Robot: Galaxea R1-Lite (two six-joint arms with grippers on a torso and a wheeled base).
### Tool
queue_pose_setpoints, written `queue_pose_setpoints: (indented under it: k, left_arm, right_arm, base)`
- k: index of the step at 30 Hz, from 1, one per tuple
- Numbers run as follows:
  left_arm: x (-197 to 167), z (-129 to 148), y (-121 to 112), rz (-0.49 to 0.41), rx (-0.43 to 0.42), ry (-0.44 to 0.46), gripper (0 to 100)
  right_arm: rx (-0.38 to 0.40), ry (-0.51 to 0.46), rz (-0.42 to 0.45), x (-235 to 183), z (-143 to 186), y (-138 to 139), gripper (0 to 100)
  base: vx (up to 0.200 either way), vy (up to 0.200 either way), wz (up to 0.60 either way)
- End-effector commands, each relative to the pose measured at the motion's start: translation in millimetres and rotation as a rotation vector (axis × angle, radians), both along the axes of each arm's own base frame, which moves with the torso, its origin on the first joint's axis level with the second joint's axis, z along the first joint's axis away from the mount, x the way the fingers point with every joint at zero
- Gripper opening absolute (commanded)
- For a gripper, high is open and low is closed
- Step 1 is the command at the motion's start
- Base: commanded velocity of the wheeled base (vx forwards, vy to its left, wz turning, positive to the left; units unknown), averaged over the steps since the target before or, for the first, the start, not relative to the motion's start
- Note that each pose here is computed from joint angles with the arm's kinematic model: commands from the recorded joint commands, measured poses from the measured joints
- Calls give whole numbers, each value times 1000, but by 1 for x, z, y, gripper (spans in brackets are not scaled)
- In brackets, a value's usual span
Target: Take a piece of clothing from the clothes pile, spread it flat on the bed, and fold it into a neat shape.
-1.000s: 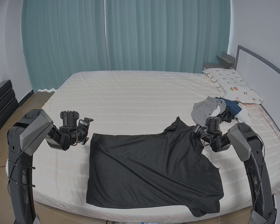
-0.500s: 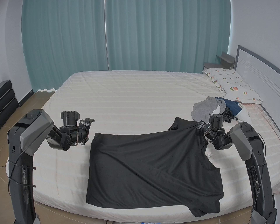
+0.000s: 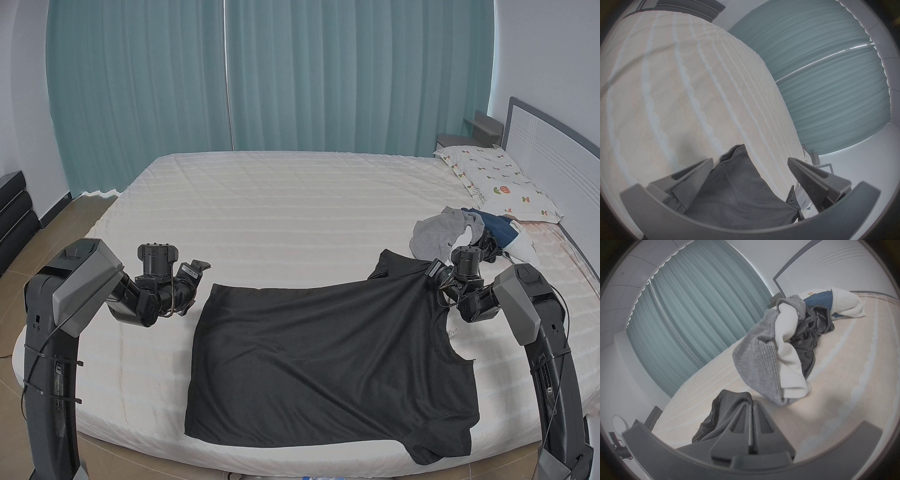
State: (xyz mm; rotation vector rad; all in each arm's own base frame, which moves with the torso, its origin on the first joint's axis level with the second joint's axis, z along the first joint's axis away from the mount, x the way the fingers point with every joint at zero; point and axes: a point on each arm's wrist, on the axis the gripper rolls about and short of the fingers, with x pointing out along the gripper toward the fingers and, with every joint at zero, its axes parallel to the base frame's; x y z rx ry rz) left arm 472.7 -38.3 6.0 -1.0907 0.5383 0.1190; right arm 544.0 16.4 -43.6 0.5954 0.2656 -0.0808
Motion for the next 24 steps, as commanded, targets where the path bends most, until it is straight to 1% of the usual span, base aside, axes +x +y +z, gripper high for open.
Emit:
queue_pose_setpoints:
  k: [1, 3, 6, 9, 10, 12, 16, 20, 24]
  left_arm:
    - [1, -2, -3, -7, 1, 2, 100]
    - [1, -3, -4, -13, 9, 0, 100]
    - [11, -3, 5, -28, 69, -36, 100]
    - [20, -11, 4, -35, 87, -51, 100]
    - [26, -18, 1, -45, 98, -60, 100]
    - [33, -21, -4, -58, 110, -73, 100]
    - [41, -16, -8, -74, 130, -56, 100]
    - [43, -25, -11, -81, 131, -25, 100]
    - [43, -33, -18, -108, 158, -24, 100]
  right_arm:
    - [-1, 27, 1, -6, -2, 1, 0]
    - [-1, 25, 1, -8, 3, 1, 0]
    - [5, 30, 13, -16, 7, 2, 0]
    - [6, 21, 18, -17, 8, 3, 0]
    - [5, 27, 19, -18, 6, 4, 0]
    - [5, 33, 19, -20, 5, 4, 0]
    - [7, 38, 16, -20, 3, 3, 0]
    - [6, 49, 16, -22, 1, 2, 0]
    - [6, 49, 20, -22, 1, 5, 0]
  base:
    - [0, 0, 0]
    - [0, 0, 0]
    - [0, 0, 0]
    - [0, 0, 0]
    - [0, 0, 0]
    - [0, 0, 0]
    - [0, 0, 0]
    - [0, 0, 0]
    - [0, 0, 0]
